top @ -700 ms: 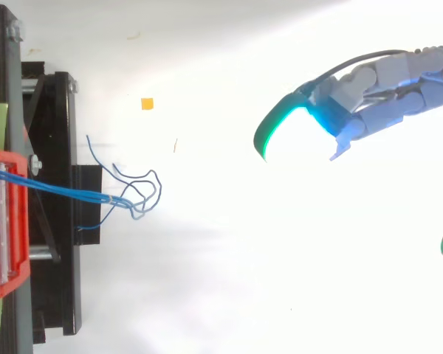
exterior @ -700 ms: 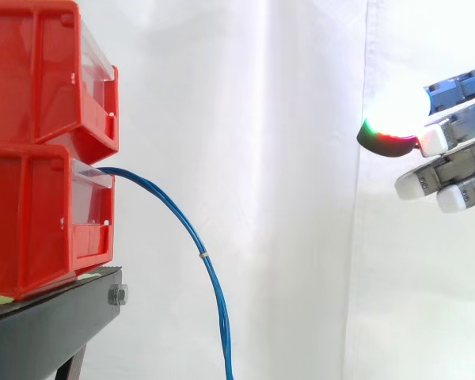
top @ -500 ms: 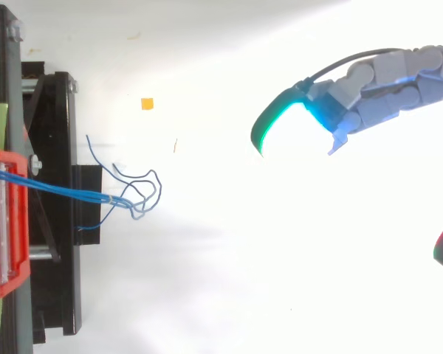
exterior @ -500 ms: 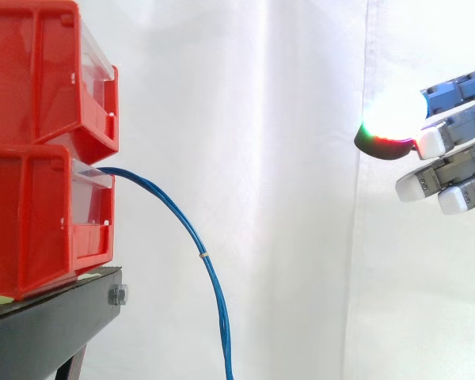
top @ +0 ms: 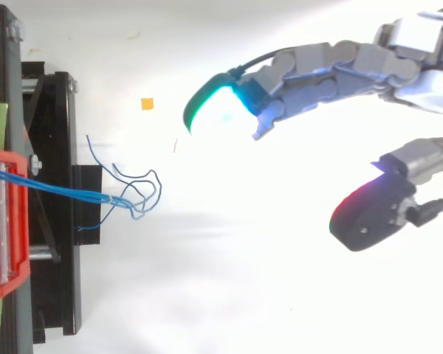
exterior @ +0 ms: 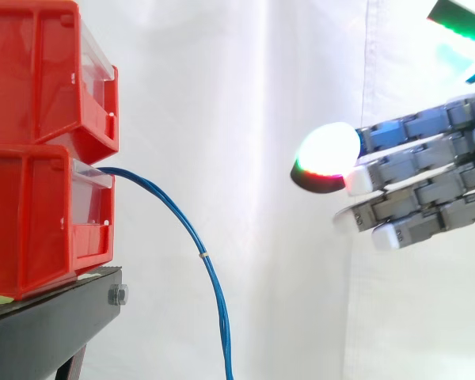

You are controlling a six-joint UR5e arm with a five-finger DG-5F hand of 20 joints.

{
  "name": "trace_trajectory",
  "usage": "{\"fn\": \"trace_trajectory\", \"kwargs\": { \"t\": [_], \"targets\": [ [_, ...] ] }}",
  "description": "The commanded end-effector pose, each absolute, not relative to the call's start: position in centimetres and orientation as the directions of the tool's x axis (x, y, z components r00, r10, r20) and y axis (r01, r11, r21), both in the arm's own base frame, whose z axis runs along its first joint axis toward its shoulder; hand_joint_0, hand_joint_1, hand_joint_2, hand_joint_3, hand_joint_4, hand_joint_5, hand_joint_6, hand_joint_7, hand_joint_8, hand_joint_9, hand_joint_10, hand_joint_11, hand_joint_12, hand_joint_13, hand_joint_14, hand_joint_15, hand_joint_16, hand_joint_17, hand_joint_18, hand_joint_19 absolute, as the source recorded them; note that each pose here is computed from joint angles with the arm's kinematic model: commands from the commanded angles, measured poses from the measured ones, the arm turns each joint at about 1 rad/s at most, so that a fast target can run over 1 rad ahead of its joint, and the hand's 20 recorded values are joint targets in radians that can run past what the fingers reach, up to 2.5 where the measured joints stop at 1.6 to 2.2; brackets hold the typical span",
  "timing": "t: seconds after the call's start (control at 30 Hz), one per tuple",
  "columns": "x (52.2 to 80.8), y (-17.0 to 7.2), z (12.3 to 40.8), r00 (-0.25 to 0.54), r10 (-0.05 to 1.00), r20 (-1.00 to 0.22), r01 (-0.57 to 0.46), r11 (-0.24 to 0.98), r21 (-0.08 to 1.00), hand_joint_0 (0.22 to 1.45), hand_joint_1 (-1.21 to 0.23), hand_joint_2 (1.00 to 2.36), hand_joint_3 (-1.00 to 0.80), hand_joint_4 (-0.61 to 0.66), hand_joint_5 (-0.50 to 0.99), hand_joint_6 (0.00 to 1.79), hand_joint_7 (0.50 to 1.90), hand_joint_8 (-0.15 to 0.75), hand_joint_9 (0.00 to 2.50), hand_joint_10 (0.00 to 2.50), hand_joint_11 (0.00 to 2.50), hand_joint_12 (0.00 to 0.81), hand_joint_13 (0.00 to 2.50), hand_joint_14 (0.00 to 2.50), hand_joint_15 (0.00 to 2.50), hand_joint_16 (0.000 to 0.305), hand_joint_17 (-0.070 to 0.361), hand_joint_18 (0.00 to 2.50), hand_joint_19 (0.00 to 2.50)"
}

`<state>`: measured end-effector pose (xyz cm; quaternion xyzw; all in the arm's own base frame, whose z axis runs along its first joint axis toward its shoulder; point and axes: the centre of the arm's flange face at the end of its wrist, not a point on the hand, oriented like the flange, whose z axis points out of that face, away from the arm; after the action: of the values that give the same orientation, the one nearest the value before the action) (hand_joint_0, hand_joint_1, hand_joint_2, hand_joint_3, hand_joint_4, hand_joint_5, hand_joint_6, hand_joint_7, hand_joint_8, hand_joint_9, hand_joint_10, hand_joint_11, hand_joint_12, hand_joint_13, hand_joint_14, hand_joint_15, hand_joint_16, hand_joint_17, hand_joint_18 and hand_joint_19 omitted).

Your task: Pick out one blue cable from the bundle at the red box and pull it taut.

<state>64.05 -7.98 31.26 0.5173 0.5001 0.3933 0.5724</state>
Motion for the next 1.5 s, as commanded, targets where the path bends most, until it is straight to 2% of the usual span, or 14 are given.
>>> {"fn": "trace_trajectory", "kwargs": {
  "t": [0.0, 0.17, 0.23, 0.37, 0.43, 0.5, 0.77, 0.97, 1.03, 1.17, 1.4, 1.47],
  "targets": [
    [65.0, -8.1, 29.8, 0.217, 0.962, -0.163, 0.059, 0.154, 0.986, 0.49, -0.62, 1.0, -0.5, 0.13, -0.27, 0.5, 0.69, 0.203, 0.13, 0.01, 0.3, 0.299, 0.25, 0.01, 0.2, 0.039, 0.089, 0.24, 0.34],
    [66.1, -8.4, 27.4, 0.237, 0.958, -0.158, 0.055, 0.149, 0.987, 0.5, -0.61, 1.0, -0.49, 0.13, -0.27, 0.5, 0.69, 0.198, 0.17, 0.01, 0.29, 0.294, 0.3, 0.01, 0.21, 0.039, 0.087, 0.23, 0.34],
    [68.2, -8.3, 24.7, 0.24, 0.958, -0.157, 0.061, 0.147, 0.987, 0.51, -0.6, 1.0, -0.49, 0.13, -0.27, 0.5, 0.69, 0.198, 0.18, 0.01, 0.29, 0.295, 0.31, 0.01, 0.22, 0.039, 0.087, 0.23, 0.35],
    [71.1, -8.2, 22.2, 0.233, 0.962, -0.143, 0.067, 0.131, 0.989, 0.51, -0.59, 1.0, -0.49, 0.13, -0.26, 0.5, 0.69, 0.195, 0.2, 0.01, 0.28, 0.294, 0.34, 0.01, 0.23, 0.039, 0.087, 0.23, 0.35],
    [71.6, -8.3, 21.8, 0.231, 0.963, -0.136, 0.064, 0.125, 0.99, 0.51, -0.59, 1.0, -0.49, 0.14, -0.26, 0.5, 0.69, 0.2, 0.22, 0.01, 0.29, 0.294, 0.35, 0.01, 0.24, 0.039, 0.087, 0.23, 0.36],
    [73.4, -8.4, 20.9, 0.212, 0.971, -0.106, 0.05, 0.097, 0.994, 0.51, -0.58, 1.0, -0.48, 0.14, -0.26, 0.5, 0.69, 0.199, 0.23, 0.01, 0.28, 0.295, 0.35, 0.01, 0.24, 0.039, 0.088, 0.23, 0.36],
    [73.6, -8.4, 21.0, 0.203, 0.974, -0.104, 0.047, 0.096, 0.994, 0.51, -0.56, 1.0, -0.49, 0.15, -0.25, 0.5, 0.69, 0.202, 0.27, 0.01, 0.29, 0.303, 0.4, 0.01, 0.27, 0.039, 0.088, 0.24, 0.38],
    [74.6, -7.6, 19.2, 0.193, 0.976, -0.097, 0.002, 0.099, 0.995, 0.51, -0.56, 1.0, -0.49, 0.17, -0.23, 0.5, 0.75, 0.208, 0.34, 0.01, 0.31, 0.312, 0.48, 0.01, 0.33, 0.041, 0.093, 0.27, 0.44],
    [75.2, -6.9, 18.0, 0.171, 0.981, -0.087, -0.027, 0.093, 0.995, 0.51, -0.56, 1.0, -0.49, 0.17, -0.22, 0.5, 0.77, 0.21, 0.35, 0.01, 0.31, 0.312, 0.5, 0.02, 0.35, 0.042, 0.095, 0.29, 0.46],
    [75.6, -6.1, 18.2, 0.135, 0.989, -0.056, -0.067, 0.066, 0.996, 0.51, -0.55, 1.0, -0.48, 0.18, -0.21, 0.5, 0.8, 0.214, 0.38, 0.01, 0.32, 0.309, 0.53, 0.01, 0.38, 0.043, 0.096, 0.3, 0.47],
    [75.7, -5.8, 18.1, 0.105, 0.993, -0.049, -0.066, 0.056, 0.996, 0.52, -0.55, 1.0, -0.47, 0.18, -0.2, 0.5, 0.87, 0.208, 0.43, 0.01, 0.35, 0.306, 0.57, 0.02, 0.41, 0.043, 0.097, 0.32, 0.5],
    [75.7, -5.9, 17.0, 0.095, 0.994, -0.048, -0.057, 0.053, 0.997, 0.52, -0.54, 1.0, -0.47, 0.18, -0.2, 0.5, 0.88, 0.209, 0.43, 0.01, 0.36, 0.305, 0.57, 0.02, 0.42, 0.043, 0.097, 0.32, 0.51]
  ]
}}
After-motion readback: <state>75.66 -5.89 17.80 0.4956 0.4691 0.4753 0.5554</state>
